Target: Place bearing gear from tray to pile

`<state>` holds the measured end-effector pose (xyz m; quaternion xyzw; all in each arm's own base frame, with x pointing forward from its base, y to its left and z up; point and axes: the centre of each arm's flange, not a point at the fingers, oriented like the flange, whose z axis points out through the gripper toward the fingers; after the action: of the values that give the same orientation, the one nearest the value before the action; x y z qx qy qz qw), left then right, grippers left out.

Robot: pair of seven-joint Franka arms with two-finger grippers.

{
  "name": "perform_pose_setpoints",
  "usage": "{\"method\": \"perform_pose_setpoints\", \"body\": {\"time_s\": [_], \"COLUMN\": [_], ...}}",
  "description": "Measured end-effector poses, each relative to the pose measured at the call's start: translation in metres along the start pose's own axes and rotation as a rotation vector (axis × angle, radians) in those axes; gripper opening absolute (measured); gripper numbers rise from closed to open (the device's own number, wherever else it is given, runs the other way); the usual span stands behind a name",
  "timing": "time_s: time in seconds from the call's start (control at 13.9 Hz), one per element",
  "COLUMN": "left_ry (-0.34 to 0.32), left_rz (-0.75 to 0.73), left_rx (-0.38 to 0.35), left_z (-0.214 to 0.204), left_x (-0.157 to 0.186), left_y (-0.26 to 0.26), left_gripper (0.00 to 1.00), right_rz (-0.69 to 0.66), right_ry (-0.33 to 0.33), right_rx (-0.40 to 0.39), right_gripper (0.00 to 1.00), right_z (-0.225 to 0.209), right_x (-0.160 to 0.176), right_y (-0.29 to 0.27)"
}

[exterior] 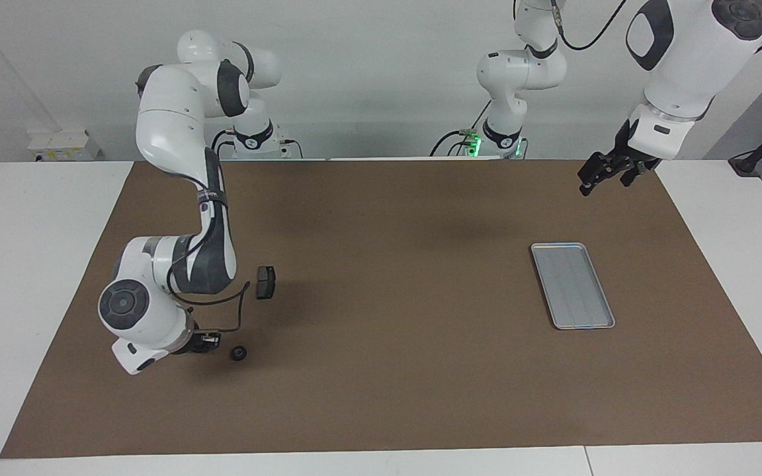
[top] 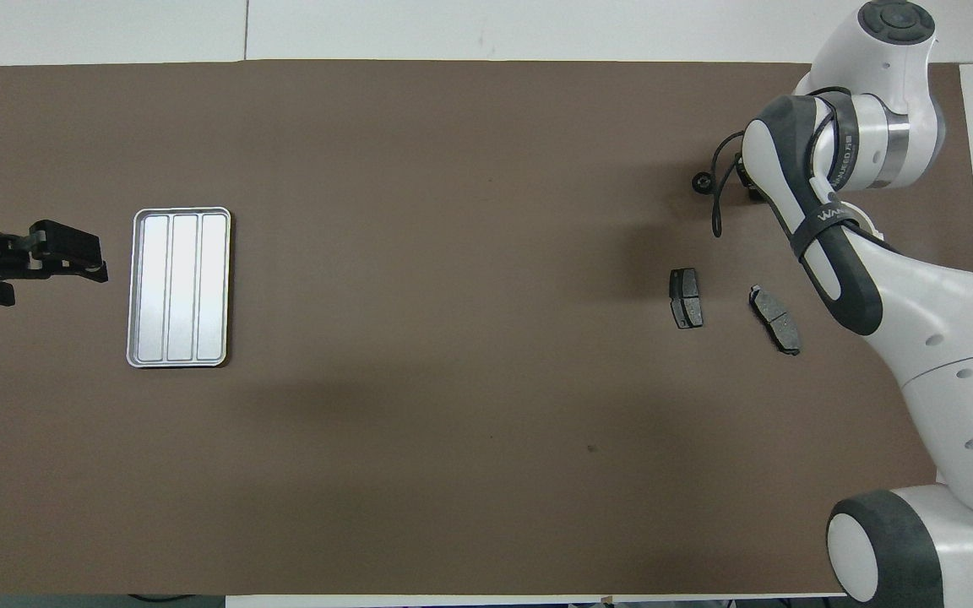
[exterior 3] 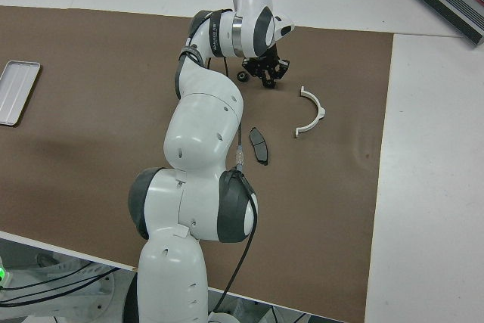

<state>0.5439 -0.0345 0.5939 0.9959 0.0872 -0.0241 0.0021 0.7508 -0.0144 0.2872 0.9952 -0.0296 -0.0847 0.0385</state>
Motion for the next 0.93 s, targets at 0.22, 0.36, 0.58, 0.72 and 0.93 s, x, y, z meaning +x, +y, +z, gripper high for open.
{"method": "perform_pose_setpoints", "body": {"time_s": [0.22, 0.36, 0.58, 0.72, 0.93], "left_ry": [0.000, 0.000, 0.000, 0.000, 0.000], "left_rz": [0.000, 0.000, 0.000, 0.000, 0.000], "left_rx": [0.000, 0.000, 0.000, 0.000, 0.000], "left_z": [0.000, 0.000, 0.000, 0.000, 0.000], "left_x": [0.000, 0.000, 0.000, 0.000, 0.000], "left_y": [0.000, 0.000, 0.000, 0.000, 0.000], "left_gripper": [1.00, 1.00, 1.00, 1.00, 1.00], "right_rz": [-0.002, -0.007, -0.019, -0.017, -0.012], "right_ry": [0.000, -0.014, -0.007, 0.025, 0.126], "right_rx": [0.000, 0.000, -0.001, 0.003, 0.019], "right_gripper": [0.63, 0.88, 1.00, 1.00, 1.00], "right_z": [-0.004, -0.029, -0.127, -0.208, -0.312], "right_x": [-0.001, -0.009, -0.047, -0.090, -0.162], "right_y": [-0.001, -0.004, -0.011, -0.005, 0.006]}}
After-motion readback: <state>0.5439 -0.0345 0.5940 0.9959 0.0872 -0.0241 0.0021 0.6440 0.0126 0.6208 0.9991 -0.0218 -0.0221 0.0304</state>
